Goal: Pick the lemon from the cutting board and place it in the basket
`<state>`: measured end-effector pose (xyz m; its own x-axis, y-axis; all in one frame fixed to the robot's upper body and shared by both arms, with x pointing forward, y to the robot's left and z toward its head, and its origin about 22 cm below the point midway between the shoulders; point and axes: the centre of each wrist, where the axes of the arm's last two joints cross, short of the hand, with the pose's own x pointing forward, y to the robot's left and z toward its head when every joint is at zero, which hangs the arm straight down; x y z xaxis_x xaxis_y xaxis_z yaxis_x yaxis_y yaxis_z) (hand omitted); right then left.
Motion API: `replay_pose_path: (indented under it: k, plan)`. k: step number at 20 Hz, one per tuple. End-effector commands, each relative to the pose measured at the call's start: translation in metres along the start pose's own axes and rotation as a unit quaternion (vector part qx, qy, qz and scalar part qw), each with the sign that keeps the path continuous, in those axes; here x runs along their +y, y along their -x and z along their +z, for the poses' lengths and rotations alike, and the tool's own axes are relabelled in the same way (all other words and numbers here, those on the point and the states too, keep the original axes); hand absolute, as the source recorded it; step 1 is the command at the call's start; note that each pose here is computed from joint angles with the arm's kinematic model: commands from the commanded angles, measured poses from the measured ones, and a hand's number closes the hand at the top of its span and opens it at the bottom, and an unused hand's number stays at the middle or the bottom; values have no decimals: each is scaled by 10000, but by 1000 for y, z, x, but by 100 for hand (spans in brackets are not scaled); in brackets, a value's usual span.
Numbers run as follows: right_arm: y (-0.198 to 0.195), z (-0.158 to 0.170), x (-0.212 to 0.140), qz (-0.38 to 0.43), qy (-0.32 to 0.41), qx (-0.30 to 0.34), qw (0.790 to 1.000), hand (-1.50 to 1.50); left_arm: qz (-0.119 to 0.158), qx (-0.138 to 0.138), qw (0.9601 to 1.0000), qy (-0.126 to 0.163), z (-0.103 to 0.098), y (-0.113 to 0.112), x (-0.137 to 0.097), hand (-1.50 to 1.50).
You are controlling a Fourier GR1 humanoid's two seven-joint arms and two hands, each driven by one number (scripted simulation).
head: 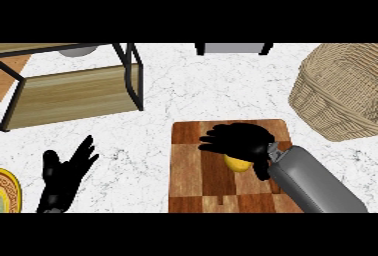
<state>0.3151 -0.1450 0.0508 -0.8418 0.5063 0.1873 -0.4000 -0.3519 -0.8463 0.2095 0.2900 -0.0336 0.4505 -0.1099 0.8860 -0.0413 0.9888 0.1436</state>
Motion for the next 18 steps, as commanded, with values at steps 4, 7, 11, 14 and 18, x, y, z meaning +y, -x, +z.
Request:
replay_pose_path:
  k: [4, 7, 11, 14, 18]
  plan:
    - [15, -13, 23, -26, 33, 76, 10000, -150, 9, 487, 9988, 20, 1, 14, 11, 0]
    - [8, -15, 28, 233, -35, -117, 9997, 150, 72, 515, 9986, 26, -12, 9, 14, 0]
    - [14, -12, 15, 770, 330, -330, 9959, 150, -62, 449, 9990, -30, -3, 9, 8, 0]
    - [24, -12, 35, 877, 385, -291, 9950, 150, -25, 447, 9990, -81, 3, 30, 9, 0]
    - [29, 31, 63, 622, 335, -70, 9975, 150, 11, 521, 9986, -7, 11, 32, 8, 0]
